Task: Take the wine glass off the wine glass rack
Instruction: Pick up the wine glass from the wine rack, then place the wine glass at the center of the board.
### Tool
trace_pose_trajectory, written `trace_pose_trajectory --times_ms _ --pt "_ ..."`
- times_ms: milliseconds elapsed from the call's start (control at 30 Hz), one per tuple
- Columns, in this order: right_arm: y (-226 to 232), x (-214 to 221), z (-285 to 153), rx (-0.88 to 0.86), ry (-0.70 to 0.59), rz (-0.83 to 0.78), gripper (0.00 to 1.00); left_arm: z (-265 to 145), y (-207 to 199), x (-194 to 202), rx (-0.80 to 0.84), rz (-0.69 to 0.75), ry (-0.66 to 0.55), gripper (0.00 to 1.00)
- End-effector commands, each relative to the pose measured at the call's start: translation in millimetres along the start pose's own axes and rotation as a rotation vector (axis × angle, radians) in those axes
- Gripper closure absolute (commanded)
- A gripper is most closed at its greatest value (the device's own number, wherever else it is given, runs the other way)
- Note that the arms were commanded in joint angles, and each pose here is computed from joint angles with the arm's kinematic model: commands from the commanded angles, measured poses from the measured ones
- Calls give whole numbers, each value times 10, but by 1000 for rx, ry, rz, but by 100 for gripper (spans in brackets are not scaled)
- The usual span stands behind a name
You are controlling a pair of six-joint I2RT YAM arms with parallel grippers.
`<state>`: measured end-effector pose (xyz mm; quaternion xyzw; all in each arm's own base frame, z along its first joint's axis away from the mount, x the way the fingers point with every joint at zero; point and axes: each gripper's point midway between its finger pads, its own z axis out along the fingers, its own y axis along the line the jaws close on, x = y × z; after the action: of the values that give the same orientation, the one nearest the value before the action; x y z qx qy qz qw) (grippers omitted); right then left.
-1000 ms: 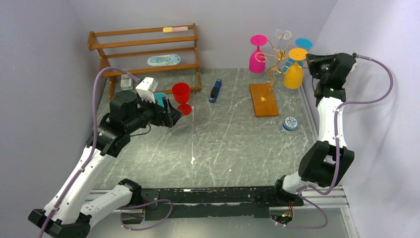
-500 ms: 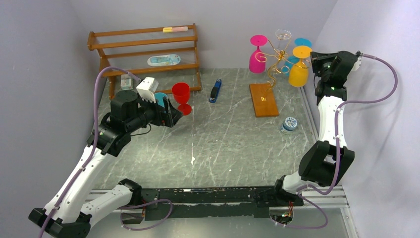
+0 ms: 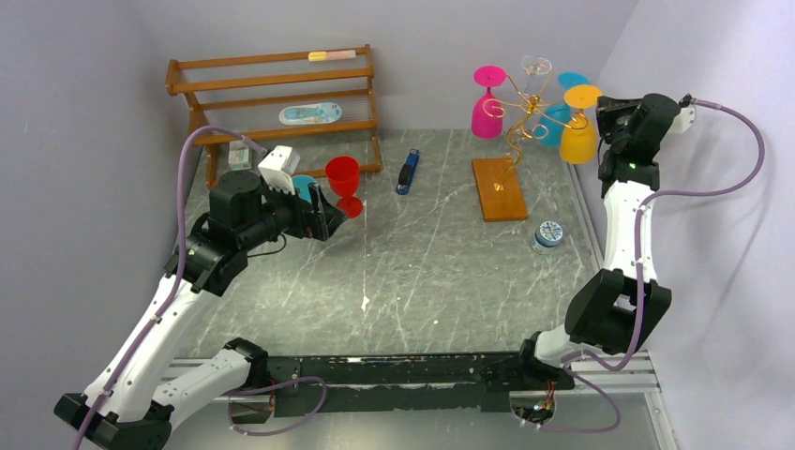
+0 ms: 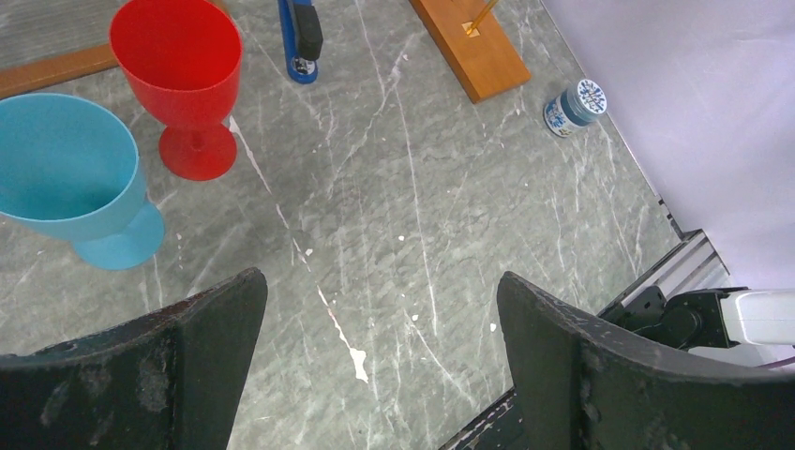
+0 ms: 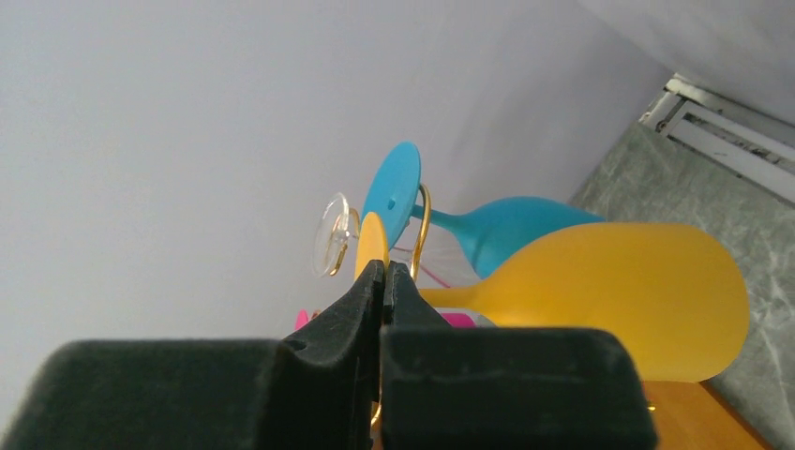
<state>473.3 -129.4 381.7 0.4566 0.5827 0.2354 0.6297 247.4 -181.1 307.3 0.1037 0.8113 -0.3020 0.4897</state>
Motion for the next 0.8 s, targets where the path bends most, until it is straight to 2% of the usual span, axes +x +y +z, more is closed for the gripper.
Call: trace_pose_trajectory --times_ms 0,333,500,667,767 --pt "172 -240 -111 -6 -84 -56 100 -42 -62 -75 23 8 -16 3" --pt "234 -444 -342 20 -155 -167 100 -31 -36 -34 16 10 -5 3" --pt "335 -425 -600 -9 -130 -217 100 -76 -23 -60 3 17 -18 3" --pt "520 -307 -1028 -96 -65 -252 100 -114 2 -72 -15 33 -18 3" --pt "491 -244 -1264 -93 -44 -266 100 -112 22 -72 -25 36 -18 3"
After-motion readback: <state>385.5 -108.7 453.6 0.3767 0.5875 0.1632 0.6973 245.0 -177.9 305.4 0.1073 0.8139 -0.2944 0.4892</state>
